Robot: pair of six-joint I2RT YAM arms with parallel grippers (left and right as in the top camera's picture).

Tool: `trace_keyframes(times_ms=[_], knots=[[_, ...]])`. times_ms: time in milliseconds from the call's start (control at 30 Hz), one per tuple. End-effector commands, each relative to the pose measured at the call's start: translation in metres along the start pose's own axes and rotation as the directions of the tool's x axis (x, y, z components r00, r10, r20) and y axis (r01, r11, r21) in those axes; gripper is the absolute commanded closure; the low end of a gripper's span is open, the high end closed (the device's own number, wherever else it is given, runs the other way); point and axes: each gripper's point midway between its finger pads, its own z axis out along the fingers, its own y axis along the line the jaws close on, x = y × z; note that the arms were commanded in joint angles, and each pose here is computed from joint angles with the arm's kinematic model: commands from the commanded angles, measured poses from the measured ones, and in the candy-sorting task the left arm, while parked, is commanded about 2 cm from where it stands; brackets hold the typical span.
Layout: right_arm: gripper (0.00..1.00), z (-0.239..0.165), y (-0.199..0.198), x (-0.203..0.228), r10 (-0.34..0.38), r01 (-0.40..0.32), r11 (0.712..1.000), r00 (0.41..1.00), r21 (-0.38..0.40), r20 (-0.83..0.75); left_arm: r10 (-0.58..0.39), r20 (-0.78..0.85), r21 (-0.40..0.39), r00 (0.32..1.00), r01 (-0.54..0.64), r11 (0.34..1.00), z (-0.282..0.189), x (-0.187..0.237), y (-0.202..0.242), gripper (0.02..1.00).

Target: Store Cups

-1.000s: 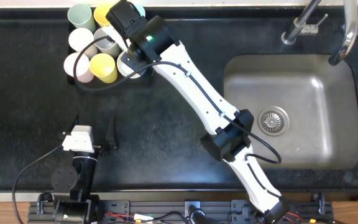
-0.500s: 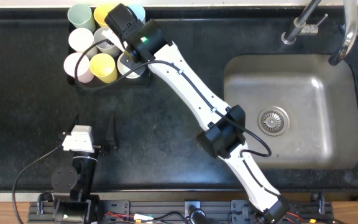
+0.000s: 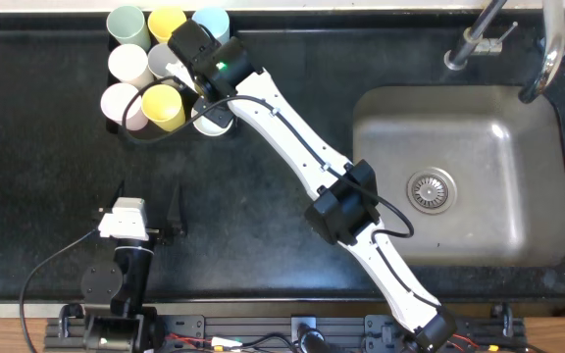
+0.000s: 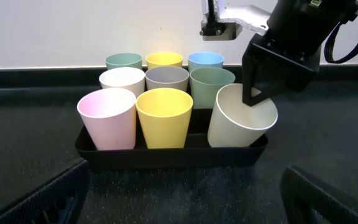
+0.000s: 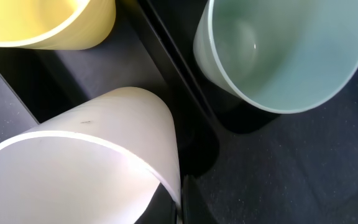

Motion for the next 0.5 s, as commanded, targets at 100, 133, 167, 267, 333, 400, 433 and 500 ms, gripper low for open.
trace_keyframes(times_ms=[100, 133, 167, 267, 333, 400, 433, 500], knots=[[0.838, 0.0053, 0.0051, -0.0036, -0.015, 0.015, 1.0, 1.0, -0.014, 0.007, 0.022, 0.005, 0.008, 1.0, -0.022, 1.0, -0.0002, -0.0002, -0.0019, 0.02], [0.647, 0.0053, 0.005, -0.0036, -0.015, 0.015, 1.0, 1.0, -0.014, 0.008, 0.022, 0.005, 0.008, 1.0, -0.022, 1.0, -0.0002, -0.0003, -0.0019, 0.023], [0.316, 0.0053, 0.0051, -0.0037, -0.015, 0.015, 1.0, 1.0, -0.014, 0.008, 0.023, 0.005, 0.008, 1.0, -0.023, 1.0, -0.0002, -0.0003, -0.0019, 0.02], [0.025, 0.0053, 0.005, -0.0038, -0.015, 0.015, 1.0, 1.0, -0.014, 0.008, 0.022, 0.005, 0.008, 1.0, -0.022, 1.0, -0.0002, -0.0003, -0.0019, 0.02], [0.005, 0.0053, 0.0044, -0.0038, -0.015, 0.015, 1.0, 1.0, -0.011, 0.008, 0.023, 0.005, 0.008, 1.0, -0.023, 1.0, -0.0002, -0.0003, -0.0019, 0.02], [0.003, 0.0053, 0.0041, -0.0039, -0.014, 0.015, 1.0, 1.0, -0.008, 0.009, 0.022, 0.005, 0.008, 1.0, -0.022, 1.0, -0.0002, -0.0003, -0.0019, 0.023], [0.003, 0.0053, 0.0029, -0.004, -0.014, 0.014, 1.0, 1.0, -0.002, 0.008, 0.022, 0.005, 0.008, 1.0, -0.022, 1.0, -0.0002, -0.0002, -0.0019, 0.02], [0.003, 0.0052, -0.0003, -0.0046, -0.008, 0.008, 1.0, 1.0, 0.016, 0.009, 0.023, 0.005, 0.008, 1.0, -0.023, 1.0, -0.0002, -0.0003, -0.0019, 0.02]])
